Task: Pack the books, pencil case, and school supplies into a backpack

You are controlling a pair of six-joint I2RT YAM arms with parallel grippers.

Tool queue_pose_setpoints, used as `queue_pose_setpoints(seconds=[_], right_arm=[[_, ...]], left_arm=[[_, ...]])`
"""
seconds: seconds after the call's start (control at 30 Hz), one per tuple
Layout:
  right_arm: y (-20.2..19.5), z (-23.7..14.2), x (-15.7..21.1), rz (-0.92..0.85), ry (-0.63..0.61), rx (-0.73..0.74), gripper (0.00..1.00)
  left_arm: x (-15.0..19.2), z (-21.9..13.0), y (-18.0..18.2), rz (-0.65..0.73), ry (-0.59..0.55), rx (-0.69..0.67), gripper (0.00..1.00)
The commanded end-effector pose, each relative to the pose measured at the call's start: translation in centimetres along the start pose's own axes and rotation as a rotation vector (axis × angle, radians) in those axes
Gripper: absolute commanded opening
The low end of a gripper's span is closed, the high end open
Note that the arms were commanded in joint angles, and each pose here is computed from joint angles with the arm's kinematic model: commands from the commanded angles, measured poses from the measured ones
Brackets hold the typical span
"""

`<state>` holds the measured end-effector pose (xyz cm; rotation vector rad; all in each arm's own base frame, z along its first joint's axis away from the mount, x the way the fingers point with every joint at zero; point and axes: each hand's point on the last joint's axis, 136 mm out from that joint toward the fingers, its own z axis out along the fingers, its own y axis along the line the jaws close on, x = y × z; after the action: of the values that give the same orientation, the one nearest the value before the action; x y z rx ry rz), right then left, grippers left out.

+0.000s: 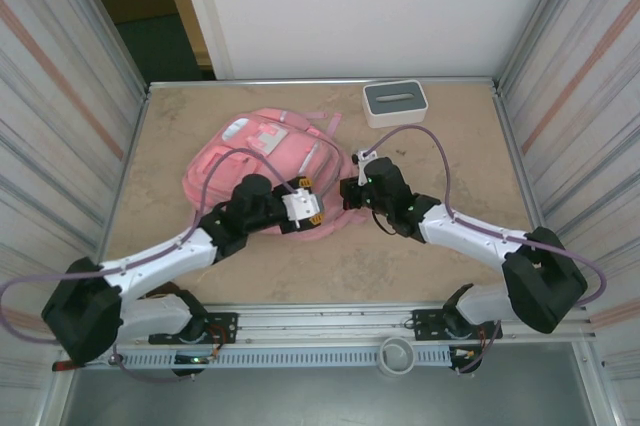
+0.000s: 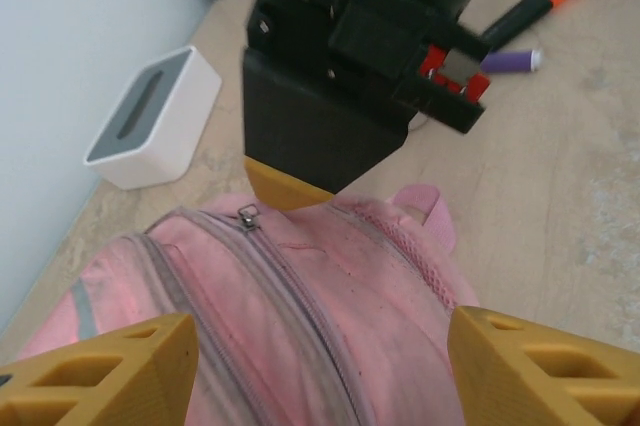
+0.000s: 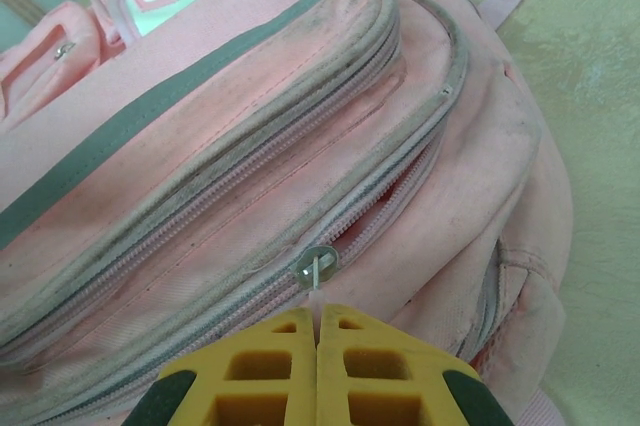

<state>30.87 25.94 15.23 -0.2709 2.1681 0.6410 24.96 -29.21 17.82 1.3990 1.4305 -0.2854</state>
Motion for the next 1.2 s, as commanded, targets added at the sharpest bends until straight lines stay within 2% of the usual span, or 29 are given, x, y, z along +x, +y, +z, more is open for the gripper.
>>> queue_pose_setpoints(seconds=[0.0,0.07,0.23,0.33,0.5,0.63,0.8,1.0,1.17], right_arm=[[-0.1,-1.3,-1.5,0.027,-0.069,0.017,0.00],[-0.3,-1.3,-1.3,0.028,-0.068,0.021,0.00],[-1.0,-1.4,-0.9,0.021,-0.067,0.045,0.00],[-1.4,-1.1,-0.5,0.011,-0.060,0.060,0.00],[-1.5,-0.8,-0.4,0.000,-0.056,0.071,0.00],[-0.3,-0.5,-0.6,-0.007,-0.056,0.048,0.00],[1.1,0.2,-1.0,-0.029,-0.054,0.038,0.00],[-1.6,1.1,-0.3,-0.013,-0.018,0.135,0.00],[-3.4,1.7,-0.4,0.015,-0.012,0.158,0.00]], left_arm=[[0.8,1.5,0.2,0.051,0.092,-0.010,0.65],[1.5,2.4,0.0,0.051,0.127,-0.002,0.58],[3.2,2.5,1.5,0.034,0.190,-0.079,0.31],[3.0,1.2,2.1,-0.017,0.131,-0.087,0.20],[2.1,-2.2,3.0,-0.092,-0.030,-0.117,0.10],[2.7,-4.8,4.7,-0.177,-0.098,-0.193,0.07],[4.0,-5.9,6.0,-0.234,-0.079,-0.284,0.11],[5.3,-6.9,7.2,-0.276,-0.082,-0.369,0.09],[6.1,-6.7,7.4,-0.324,-0.089,-0.348,0.07]])
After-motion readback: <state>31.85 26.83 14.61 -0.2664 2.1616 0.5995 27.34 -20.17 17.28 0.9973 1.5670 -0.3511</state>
